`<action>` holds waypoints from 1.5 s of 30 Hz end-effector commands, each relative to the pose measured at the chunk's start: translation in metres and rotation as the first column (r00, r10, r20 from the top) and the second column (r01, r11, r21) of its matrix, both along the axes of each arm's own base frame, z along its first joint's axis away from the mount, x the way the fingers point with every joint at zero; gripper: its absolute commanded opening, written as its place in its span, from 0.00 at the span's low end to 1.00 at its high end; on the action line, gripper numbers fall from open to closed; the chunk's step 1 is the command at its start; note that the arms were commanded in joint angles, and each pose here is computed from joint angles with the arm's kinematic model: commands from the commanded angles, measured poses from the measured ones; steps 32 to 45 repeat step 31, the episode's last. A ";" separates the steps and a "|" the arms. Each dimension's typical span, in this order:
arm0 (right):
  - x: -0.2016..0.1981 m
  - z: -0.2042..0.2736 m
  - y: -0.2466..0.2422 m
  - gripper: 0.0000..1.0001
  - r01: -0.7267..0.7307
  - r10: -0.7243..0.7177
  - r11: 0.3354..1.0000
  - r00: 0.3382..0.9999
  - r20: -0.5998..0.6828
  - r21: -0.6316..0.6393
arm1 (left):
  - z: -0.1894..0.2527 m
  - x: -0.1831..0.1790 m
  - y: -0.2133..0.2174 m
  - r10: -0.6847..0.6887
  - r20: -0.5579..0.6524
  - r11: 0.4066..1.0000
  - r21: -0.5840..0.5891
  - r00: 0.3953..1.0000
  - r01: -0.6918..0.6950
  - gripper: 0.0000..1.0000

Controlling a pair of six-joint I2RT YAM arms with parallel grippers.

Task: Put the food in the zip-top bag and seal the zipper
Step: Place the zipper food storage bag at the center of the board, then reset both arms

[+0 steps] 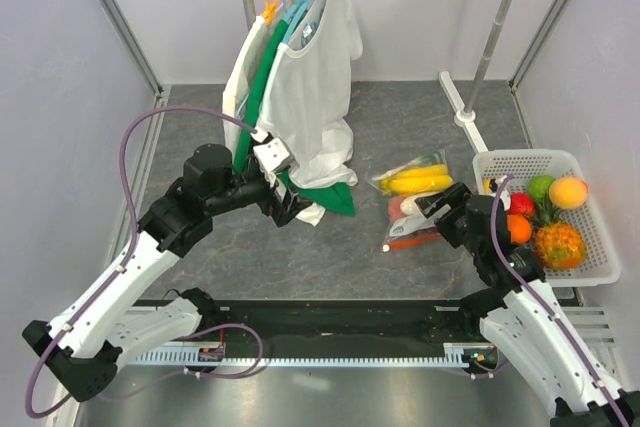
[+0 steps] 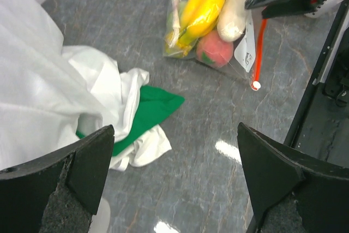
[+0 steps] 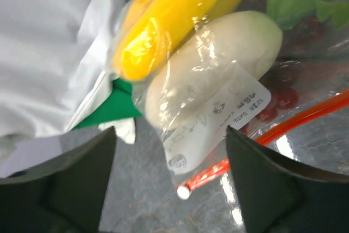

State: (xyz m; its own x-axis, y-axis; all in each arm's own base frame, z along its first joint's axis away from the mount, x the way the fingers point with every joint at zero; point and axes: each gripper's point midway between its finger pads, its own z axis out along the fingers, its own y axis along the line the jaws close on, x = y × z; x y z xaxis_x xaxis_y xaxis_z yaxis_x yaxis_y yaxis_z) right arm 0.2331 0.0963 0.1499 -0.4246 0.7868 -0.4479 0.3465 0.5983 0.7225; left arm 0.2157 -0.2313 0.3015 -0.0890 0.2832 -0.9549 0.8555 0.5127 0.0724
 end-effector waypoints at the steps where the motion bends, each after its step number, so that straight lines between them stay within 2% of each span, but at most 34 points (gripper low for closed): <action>1: -0.017 0.051 0.014 0.95 -0.215 0.232 0.970 0.957 0.173 -0.112 | 0.016 -0.015 0.014 0.002 -0.044 0.999 -0.040 0.999 -0.004 1.00; 4: -0.029 0.079 0.013 0.98 -0.278 0.324 0.938 0.915 0.240 -0.206 | 0.025 -0.018 0.034 0.060 -0.051 0.997 -0.047 0.997 -0.062 1.00; 8: -0.038 0.132 0.019 0.98 -0.355 0.483 0.858 0.805 0.345 -0.372 | 0.031 -0.025 0.066 0.124 -0.034 0.992 -0.007 0.992 -0.125 1.00; 9: -0.041 0.138 0.021 0.98 -0.385 0.558 0.802 0.755 0.344 -0.457 | 0.032 -0.026 0.073 0.140 -0.020 0.990 0.012 0.990 -0.140 1.00; 10: -0.046 0.137 0.028 0.98 -0.441 0.619 0.758 0.719 0.317 -0.480 | 0.036 -0.030 0.079 0.155 -0.014 0.988 0.023 0.988 -0.154 1.00; 12: -0.050 0.154 0.028 0.98 -0.451 0.664 0.715 0.677 0.317 -0.534 | 0.017 -0.043 0.094 0.172 -0.071 0.980 0.113 0.983 -0.164 1.00; 13: -0.050 0.149 0.029 0.98 -0.479 0.702 0.668 0.659 0.269 -0.570 | 0.018 -0.045 0.102 0.200 -0.070 0.973 0.131 0.977 -0.190 1.00; 15: -0.047 0.157 0.029 0.98 -0.487 0.733 0.623 0.637 0.238 -0.612 | 0.006 -0.043 0.128 0.342 -0.085 0.927 0.196 0.936 -0.321 1.00; 16: -0.046 0.153 0.025 0.98 -0.494 0.754 0.578 0.627 0.194 -0.649 | 0.007 -0.045 0.140 0.400 -0.070 0.902 0.205 0.914 -0.380 1.00; 17: -0.044 0.159 0.023 0.98 -0.484 0.761 0.558 0.622 0.183 -0.675 | 0.004 -0.043 0.156 0.475 -0.046 0.859 0.241 0.879 -0.451 1.00; 19: -0.036 0.155 0.017 0.98 -0.473 0.771 0.502 0.624 0.127 -0.724 | 0.001 -0.049 0.174 0.536 -0.020 0.815 0.272 0.844 -0.511 1.00; 20: -0.032 0.157 0.011 0.98 -0.445 0.754 0.501 0.646 0.121 -0.742 | 0.002 -0.050 0.188 0.586 0.018 0.774 0.283 0.810 -0.566 1.00; 23: -0.024 0.153 0.004 0.98 -0.425 0.766 0.431 0.639 0.074 -0.796 | -0.002 -0.051 0.211 0.663 0.069 0.696 0.311 0.746 -0.647 1.00; 25: -0.020 0.151 0.005 0.98 -0.435 0.770 0.416 0.636 0.055 -0.799 | -0.005 -0.051 0.219 0.698 0.074 0.662 0.310 0.712 -0.682 1.00; 31: -0.024 0.159 0.008 0.98 -0.439 0.789 0.401 0.611 0.060 -0.804 | -0.001 -0.059 0.225 0.740 0.059 0.640 0.248 0.670 -0.728 1.00; 45: -0.024 0.159 0.008 0.98 -0.439 0.789 0.401 0.611 0.060 -0.804 | -0.001 -0.059 0.225 0.740 0.059 0.640 0.248 0.670 -0.728 1.00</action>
